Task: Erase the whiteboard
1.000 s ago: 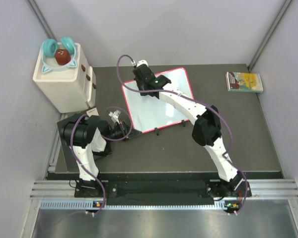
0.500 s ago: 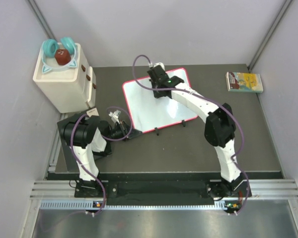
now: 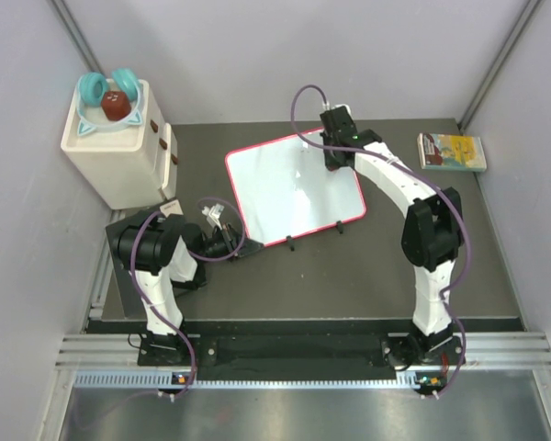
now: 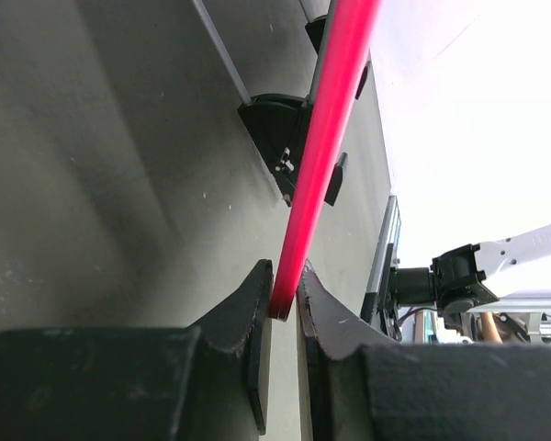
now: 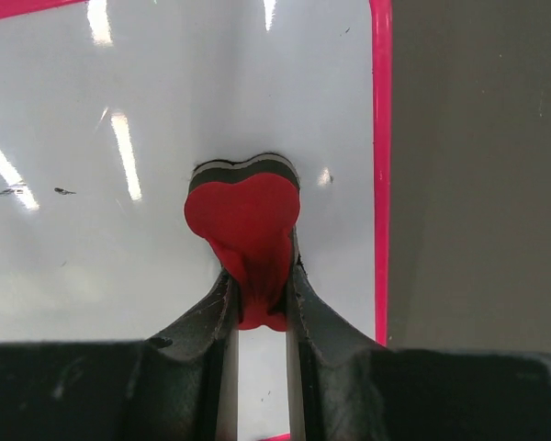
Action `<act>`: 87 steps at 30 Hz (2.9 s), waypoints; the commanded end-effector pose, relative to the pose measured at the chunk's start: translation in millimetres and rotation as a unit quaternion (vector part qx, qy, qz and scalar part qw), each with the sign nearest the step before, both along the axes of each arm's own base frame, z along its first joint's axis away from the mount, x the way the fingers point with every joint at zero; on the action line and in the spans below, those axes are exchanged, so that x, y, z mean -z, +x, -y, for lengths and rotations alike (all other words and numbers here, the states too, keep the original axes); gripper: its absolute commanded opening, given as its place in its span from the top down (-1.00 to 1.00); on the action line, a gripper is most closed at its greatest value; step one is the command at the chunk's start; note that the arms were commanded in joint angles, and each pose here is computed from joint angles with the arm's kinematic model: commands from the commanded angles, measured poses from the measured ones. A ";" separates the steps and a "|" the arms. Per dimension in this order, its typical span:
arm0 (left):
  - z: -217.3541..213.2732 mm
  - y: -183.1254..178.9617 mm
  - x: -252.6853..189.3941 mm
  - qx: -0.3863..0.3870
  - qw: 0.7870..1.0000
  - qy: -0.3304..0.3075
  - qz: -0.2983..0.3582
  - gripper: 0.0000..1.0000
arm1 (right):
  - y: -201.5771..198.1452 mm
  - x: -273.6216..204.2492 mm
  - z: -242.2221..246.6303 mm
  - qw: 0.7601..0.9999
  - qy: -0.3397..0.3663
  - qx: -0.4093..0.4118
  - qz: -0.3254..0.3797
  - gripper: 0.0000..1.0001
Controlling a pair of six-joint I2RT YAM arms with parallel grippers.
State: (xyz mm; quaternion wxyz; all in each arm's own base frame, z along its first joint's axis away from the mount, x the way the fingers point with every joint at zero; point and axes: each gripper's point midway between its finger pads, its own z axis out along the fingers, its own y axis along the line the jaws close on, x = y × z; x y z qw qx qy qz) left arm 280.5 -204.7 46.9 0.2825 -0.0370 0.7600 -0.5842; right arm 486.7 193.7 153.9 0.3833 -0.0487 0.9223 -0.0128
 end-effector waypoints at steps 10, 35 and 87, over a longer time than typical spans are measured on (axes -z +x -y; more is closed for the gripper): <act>-1.1 8.1 -44.5 -0.004 0.985 -0.008 0.172 1.00 | -15.2 -16.2 -103.5 0.993 -0.031 -0.114 0.030 1.00; -1.4 7.7 -44.0 -0.005 0.985 -0.007 0.173 1.00 | -26.7 15.4 1.1 0.999 -0.035 0.017 -0.011 1.00; -3.2 2.5 -51.7 -0.010 0.981 -0.002 0.192 -0.19 | -252.6 110.3 31.3 0.987 0.103 -0.001 -0.121 -0.77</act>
